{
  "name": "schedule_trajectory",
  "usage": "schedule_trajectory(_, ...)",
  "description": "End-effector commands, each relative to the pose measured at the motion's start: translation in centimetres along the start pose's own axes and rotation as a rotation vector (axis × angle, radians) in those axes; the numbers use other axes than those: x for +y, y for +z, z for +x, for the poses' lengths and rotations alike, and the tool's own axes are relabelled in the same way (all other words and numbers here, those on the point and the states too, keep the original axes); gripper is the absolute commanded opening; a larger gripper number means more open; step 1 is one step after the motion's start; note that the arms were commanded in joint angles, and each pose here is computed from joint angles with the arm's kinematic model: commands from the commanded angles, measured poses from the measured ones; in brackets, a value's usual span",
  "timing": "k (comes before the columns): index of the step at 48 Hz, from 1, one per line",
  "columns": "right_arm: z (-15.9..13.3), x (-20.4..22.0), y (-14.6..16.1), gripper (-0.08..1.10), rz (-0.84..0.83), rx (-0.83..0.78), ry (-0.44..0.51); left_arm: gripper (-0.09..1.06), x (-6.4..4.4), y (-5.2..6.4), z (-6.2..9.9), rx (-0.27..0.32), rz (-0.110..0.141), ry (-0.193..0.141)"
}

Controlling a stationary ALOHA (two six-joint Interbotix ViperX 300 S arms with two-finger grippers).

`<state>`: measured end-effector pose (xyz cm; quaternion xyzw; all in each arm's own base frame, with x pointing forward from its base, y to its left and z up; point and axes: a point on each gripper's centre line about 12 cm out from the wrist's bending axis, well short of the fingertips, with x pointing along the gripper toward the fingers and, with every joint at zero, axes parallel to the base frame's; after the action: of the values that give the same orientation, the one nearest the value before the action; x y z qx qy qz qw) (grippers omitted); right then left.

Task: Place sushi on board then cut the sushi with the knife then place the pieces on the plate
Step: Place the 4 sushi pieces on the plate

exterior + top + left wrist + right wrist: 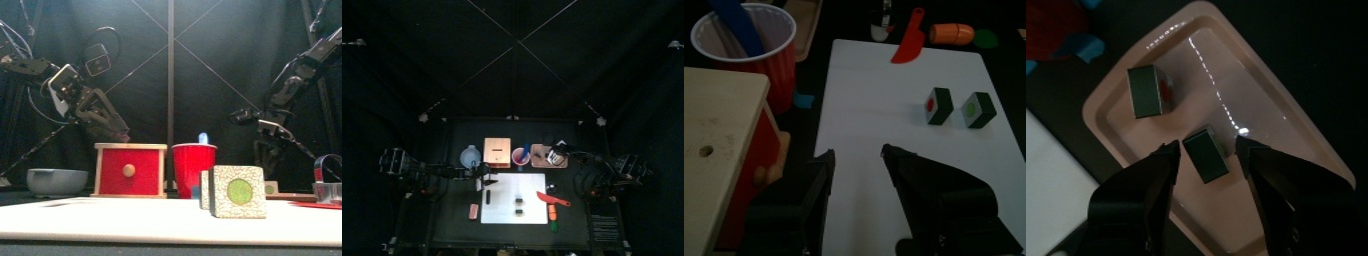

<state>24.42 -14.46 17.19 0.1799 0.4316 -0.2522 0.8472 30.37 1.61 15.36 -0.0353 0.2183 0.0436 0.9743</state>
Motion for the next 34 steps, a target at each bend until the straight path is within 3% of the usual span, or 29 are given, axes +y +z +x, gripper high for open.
schedule_trajectory(1, -1.8, 4.1, 1.6, 0.83, -0.076, -0.074, 0.1, 0.81, 0.0, 1.1, 0.1, -0.034, -0.005, 0.0)
schedule_trajectory(19, -2.1, 17.6, 0.2, 0.83, -0.35, -0.125, 0.383, 0.81, 0.0, 1.0, 0.1, -0.032, -0.004, 0.001)
schedule_trajectory(34, 0.2, 23.4, -1.6, 0.83, -0.359, -0.089, 0.475, 0.81, 0.0, 1.0, 0.1, -0.029, -0.005, 0.002)
